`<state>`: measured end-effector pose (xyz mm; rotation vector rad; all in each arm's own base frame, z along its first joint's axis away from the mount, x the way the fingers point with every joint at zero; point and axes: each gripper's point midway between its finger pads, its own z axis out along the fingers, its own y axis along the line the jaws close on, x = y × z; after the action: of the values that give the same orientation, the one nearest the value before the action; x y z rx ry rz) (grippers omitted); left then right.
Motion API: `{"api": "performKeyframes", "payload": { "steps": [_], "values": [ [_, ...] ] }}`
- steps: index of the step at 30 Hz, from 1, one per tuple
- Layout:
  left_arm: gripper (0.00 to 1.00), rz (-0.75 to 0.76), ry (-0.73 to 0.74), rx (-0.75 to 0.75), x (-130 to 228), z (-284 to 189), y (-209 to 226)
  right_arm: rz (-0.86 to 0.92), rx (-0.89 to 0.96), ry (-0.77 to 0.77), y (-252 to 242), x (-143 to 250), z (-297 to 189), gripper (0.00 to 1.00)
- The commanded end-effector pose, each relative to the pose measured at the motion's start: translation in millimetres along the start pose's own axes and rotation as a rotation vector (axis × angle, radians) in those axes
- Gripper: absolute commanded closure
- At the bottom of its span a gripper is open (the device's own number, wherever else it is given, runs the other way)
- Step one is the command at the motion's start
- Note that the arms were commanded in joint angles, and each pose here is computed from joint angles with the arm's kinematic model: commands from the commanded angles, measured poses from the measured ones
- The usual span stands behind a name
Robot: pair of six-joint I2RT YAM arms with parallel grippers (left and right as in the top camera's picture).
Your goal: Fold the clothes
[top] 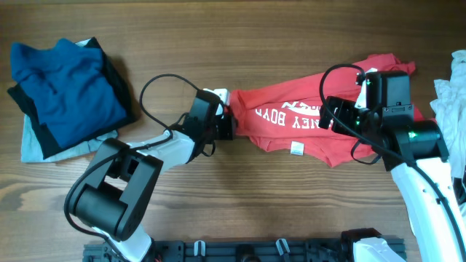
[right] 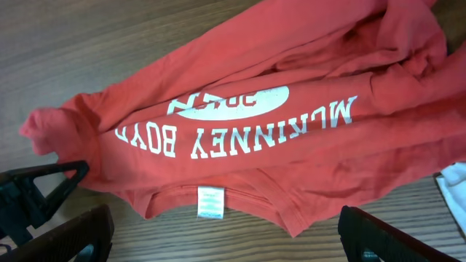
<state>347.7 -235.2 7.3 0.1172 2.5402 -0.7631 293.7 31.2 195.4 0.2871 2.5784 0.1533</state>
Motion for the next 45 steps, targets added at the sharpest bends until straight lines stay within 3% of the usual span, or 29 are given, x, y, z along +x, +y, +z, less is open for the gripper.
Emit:
{"api": "performKeyframes", "payload": {
  "steps": [1,10,11,12,13,17,23,29,34,40,45],
  "values": [
    [0.96,-0.013,-0.052,-0.013,-19,-17,2,0.015,0.021,-0.021,-4,-5,-3,0.00],
    [0.96,-0.146,-0.598,-0.201,-180,-171,79,0.015,0.021,-0.020,-4,-5,-3,0.00],
    [0.82,-0.163,-0.624,-0.200,-191,-184,87,0.015,0.021,-0.020,-4,-5,-3,0.00],
    [0.30,-0.174,-0.628,-0.188,-197,-192,92,0.015,0.021,-0.020,-4,-5,-3,0.00],
    [0.00,-0.181,-0.619,-0.173,-198,-195,95,0.015,0.021,-0.020,-4,-5,-3,0.00],
    [0.00,-0.238,-0.450,-0.093,-167,-181,94,0.015,0.021,-0.020,-4,-5,-3,0.00],
    [0.00,-0.423,0.027,-0.053,-54,-147,69,0.015,0.022,-0.015,-5,-4,-2,0.00],
    [0.00,-0.410,0.317,-0.073,20,-130,30,0.015,0.025,-0.009,-5,-2,0,0.00],
    [0.21,-0.357,0.362,-0.038,45,-107,-8,0.015,0.028,0.000,-6,0,1,0.00],
    [0.20,-0.438,0.308,-0.059,64,-79,-40,0.015,0.032,0.012,-7,4,1,0.00],
    [0.25,-0.461,0.235,-0.105,72,-62,-61,0.015,0.033,0.014,-7,4,1,0.00]
  ]
}}
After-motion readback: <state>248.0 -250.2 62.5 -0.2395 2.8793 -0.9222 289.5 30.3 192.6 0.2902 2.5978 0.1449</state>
